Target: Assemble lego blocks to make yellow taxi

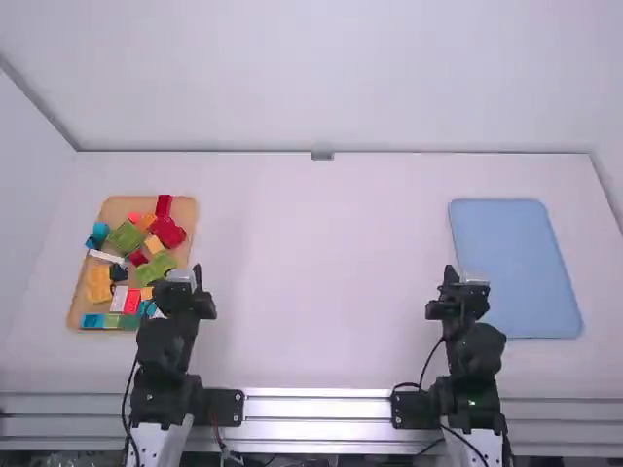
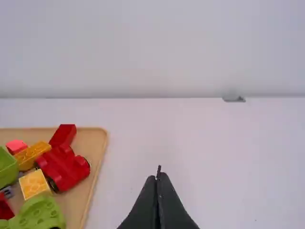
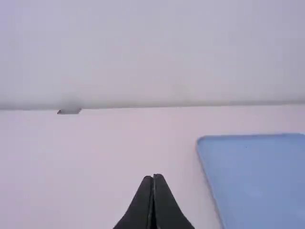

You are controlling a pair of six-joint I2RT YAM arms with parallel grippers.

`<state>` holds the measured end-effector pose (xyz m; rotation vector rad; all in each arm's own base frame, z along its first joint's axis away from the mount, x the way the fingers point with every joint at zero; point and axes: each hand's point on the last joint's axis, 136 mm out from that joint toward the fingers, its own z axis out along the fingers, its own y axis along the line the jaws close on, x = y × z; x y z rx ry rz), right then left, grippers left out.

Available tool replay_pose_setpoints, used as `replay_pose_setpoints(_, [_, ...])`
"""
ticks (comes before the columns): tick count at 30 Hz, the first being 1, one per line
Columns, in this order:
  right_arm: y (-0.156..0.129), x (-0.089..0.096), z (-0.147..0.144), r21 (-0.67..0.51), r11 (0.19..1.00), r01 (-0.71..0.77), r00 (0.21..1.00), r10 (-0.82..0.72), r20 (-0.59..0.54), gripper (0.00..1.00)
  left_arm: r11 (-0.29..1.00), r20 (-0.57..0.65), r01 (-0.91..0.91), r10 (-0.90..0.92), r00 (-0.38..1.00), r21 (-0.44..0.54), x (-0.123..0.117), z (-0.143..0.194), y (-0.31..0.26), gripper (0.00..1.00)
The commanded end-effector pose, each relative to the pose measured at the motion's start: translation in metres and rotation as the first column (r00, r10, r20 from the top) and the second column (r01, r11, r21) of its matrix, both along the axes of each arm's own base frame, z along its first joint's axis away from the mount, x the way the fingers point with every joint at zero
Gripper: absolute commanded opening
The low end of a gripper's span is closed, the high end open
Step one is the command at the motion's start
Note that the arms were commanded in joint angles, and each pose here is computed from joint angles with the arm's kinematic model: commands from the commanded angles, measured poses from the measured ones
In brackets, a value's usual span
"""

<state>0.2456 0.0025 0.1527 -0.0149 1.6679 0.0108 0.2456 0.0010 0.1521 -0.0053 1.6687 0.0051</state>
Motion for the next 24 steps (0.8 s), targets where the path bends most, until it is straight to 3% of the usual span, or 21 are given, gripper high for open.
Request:
replay_pose_setpoints(1, [0.000,0.000,0.000,-0.003,1.000,0.002,1.000,-0.002,0.000,0.00,1.000,0.000,0.000,0.000,1.000,0.000,0.000,0.000,0.000,0.00])
replay_pose_setpoints(12, [0.006,0.000,0.011,-0.021,0.999,-0.029,1.000,0.028,-0.011,0.04,1.000,-0.005,-0.018,0.018,1.000,-0.004,0.000,0.009,0.003,0.05])
replay_pose_setpoints(24, [0.030,0.007,0.052,-0.094,0.985,-0.148,0.988,0.142,-0.067,0.14,0.993,-0.065,-0.117,0.115,0.991,-0.023,0.001,0.040,0.020,0.21])
